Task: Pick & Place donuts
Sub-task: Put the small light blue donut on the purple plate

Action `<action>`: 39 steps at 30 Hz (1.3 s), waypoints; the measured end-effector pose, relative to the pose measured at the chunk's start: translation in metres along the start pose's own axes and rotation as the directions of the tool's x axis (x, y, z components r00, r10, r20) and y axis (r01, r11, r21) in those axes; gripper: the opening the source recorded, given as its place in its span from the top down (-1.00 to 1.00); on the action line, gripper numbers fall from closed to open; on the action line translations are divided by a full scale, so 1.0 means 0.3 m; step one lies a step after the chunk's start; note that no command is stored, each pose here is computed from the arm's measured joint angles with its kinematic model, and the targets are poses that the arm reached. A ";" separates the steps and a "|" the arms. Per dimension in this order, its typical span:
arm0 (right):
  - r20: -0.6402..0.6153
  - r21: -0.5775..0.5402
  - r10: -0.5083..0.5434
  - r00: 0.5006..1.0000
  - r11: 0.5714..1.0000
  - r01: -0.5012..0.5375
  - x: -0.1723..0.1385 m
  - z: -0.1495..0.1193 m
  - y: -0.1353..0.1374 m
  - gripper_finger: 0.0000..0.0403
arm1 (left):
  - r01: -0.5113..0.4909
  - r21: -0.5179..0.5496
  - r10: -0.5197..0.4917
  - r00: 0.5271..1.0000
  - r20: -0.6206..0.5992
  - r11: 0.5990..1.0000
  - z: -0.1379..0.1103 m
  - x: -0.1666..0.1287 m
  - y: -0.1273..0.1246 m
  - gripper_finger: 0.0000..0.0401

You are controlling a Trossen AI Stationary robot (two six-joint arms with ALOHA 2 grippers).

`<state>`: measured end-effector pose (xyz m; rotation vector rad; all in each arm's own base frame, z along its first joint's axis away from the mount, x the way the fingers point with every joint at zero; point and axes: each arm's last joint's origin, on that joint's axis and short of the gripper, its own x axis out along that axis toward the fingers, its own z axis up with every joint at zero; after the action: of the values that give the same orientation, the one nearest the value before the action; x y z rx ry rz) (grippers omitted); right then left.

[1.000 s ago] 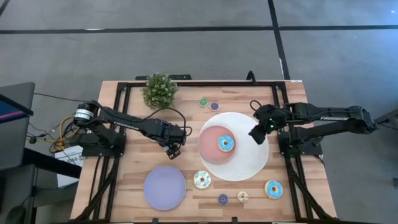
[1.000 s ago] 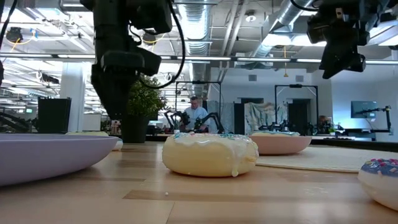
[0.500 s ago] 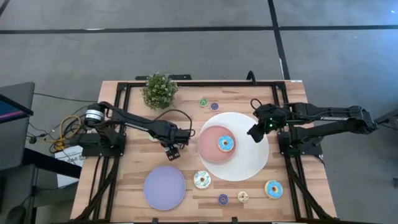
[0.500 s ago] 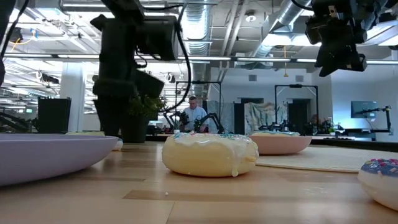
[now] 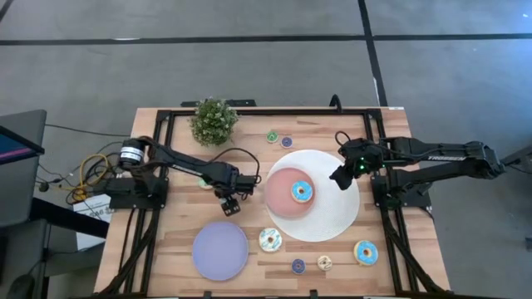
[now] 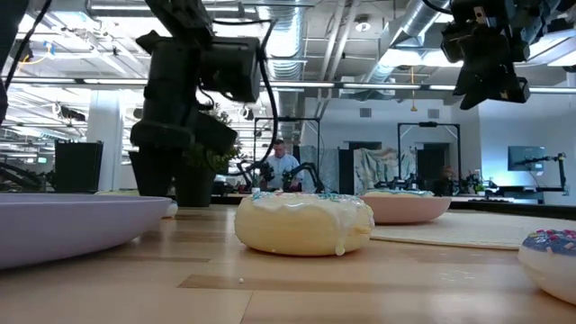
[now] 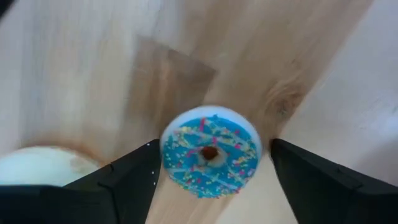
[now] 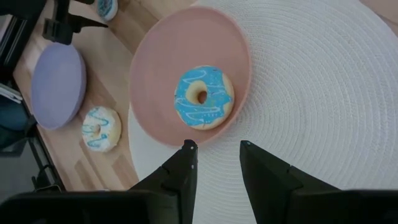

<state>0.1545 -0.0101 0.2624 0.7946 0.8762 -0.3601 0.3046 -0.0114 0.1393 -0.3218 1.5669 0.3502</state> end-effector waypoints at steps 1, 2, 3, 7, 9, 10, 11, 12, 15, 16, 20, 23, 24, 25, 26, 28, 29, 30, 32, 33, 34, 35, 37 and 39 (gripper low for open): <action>0.000 0.000 0.000 1.000 1.000 0.000 0.000 0.000 0.000 0.44 | 0.008 -0.002 -0.008 1.000 -0.010 1.000 0.002 0.005 0.001 -0.48; 0.000 0.000 0.000 1.000 1.000 0.000 0.000 0.000 0.000 0.44 | 0.016 -0.002 -0.016 1.000 -0.025 1.000 0.004 0.014 0.000 -0.48; 0.000 0.000 0.000 1.000 1.000 0.000 0.000 0.000 0.000 0.44 | 0.023 -0.003 -0.023 0.999 -0.029 1.000 0.006 0.017 -0.001 -0.47; 0.000 -0.001 -0.001 1.000 1.000 0.001 0.000 0.000 0.000 0.44 | 0.019 -0.003 -0.019 0.999 -0.037 1.000 0.007 0.029 -0.003 -0.40; 0.000 -0.001 -0.001 1.000 1.000 0.001 0.000 0.000 0.000 0.44 | 0.019 -0.007 -0.019 0.999 -0.037 1.000 0.007 0.029 -0.003 -0.33; 0.000 -0.001 -0.001 1.000 1.000 0.001 0.000 0.000 0.000 0.44 | 0.019 -0.011 -0.020 0.999 -0.037 1.000 0.009 0.029 -0.002 -0.30; 0.001 -0.001 -0.001 1.000 1.000 0.001 0.000 0.000 0.000 0.44 | 0.020 -0.012 -0.020 0.999 -0.036 1.000 0.011 0.027 -0.002 -0.27; 0.001 -0.001 -0.001 1.000 1.000 0.001 0.000 0.000 0.000 0.44 | 0.019 -0.013 -0.020 0.999 -0.037 1.000 0.012 0.026 -0.003 -0.24; 0.001 -0.003 -0.001 1.000 1.000 0.001 0.000 0.000 0.000 0.44 | 0.023 -0.013 -0.023 0.999 -0.031 1.000 0.018 0.020 -0.006 -0.17; 0.001 -0.003 -0.001 1.000 1.000 0.001 0.000 0.000 0.000 0.44 | 0.025 -0.013 -0.025 0.999 -0.030 1.000 0.020 0.017 -0.007 -0.16; 0.001 -0.003 -0.001 1.000 1.000 0.001 0.000 0.000 0.000 0.44 | 0.015 -0.013 -0.016 0.999 -0.036 1.000 0.029 0.001 -0.011 -0.12; 0.001 -0.018 -0.002 1.000 1.000 0.002 0.000 0.000 0.000 0.44 | 0.003 -0.012 -0.003 0.999 -0.035 1.000 0.034 -0.008 -0.013 -0.11; 0.001 -0.024 -0.001 1.000 1.000 0.001 0.000 0.000 0.000 0.44 | 0.003 -0.014 -0.003 0.999 -0.034 1.000 0.036 -0.010 -0.013 -0.11; 0.001 -0.027 -0.001 1.000 1.000 0.001 0.000 0.000 0.000 0.44 | 0.001 -0.021 -0.002 1.000 -0.031 1.000 0.037 -0.012 -0.014 -0.11; 0.001 -0.027 -0.002 1.000 1.000 0.002 0.000 0.000 0.000 0.44 | -0.002 -0.033 0.001 1.000 -0.029 0.999 0.039 -0.014 -0.014 -0.11; 0.001 -0.029 -0.001 1.000 1.000 0.002 0.000 0.000 0.000 0.44 | -0.003 -0.066 0.001 0.999 -0.034 0.998 0.034 -0.025 -0.016 -0.11; 0.001 -0.029 -0.001 1.000 1.000 0.001 0.000 0.000 0.000 0.44 | 0.000 -0.085 -0.003 0.999 -0.033 0.996 0.031 -0.036 -0.018 -0.11; 0.001 -0.029 -0.001 1.000 1.000 0.001 0.000 0.000 0.000 0.44 | 0.005 -0.105 -0.008 0.999 -0.031 0.995 0.024 -0.048 -0.021 -0.11; 0.000 -0.029 -0.001 1.000 1.000 0.001 0.000 0.000 0.000 0.44 | 0.020 -0.155 -0.022 1.000 -0.013 0.988 0.008 -0.077 -0.036 -0.11; 0.000 -0.029 -0.001 1.000 1.000 0.001 0.000 0.000 0.000 0.44 | 0.028 -0.180 -0.028 1.000 0.000 0.983 -0.003 -0.093 -0.045 -0.11; 0.000 -0.029 0.000 1.000 1.000 0.000 0.000 0.000 0.000 0.44 | 0.037 -0.204 -0.035 0.999 0.013 0.978 -0.015 -0.111 -0.055 -0.11; 0.000 -0.029 0.000 1.000 1.000 0.000 0.000 0.000 0.000 0.44 | 0.048 -0.227 -0.043 0.999 0.026 0.973 -0.029 -0.129 -0.068 -0.11; 0.000 -0.029 0.000 1.000 1.000 0.000 0.000 0.000 0.000 0.44 | 0.064 -0.280 -0.055 0.998 0.042 0.958 -0.068 -0.164 -0.099 -0.11; 0.000 -0.029 -0.001 1.000 1.000 0.001 0.000 0.000 0.000 0.44 | 0.077 -0.335 -0.064 0.997 0.050 0.939 -0.116 -0.193 -0.140 -0.11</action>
<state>0.1545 -0.0102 0.2623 0.7680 0.8797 -0.3475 0.2918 -0.0648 0.1970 -0.6321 1.4506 0.5675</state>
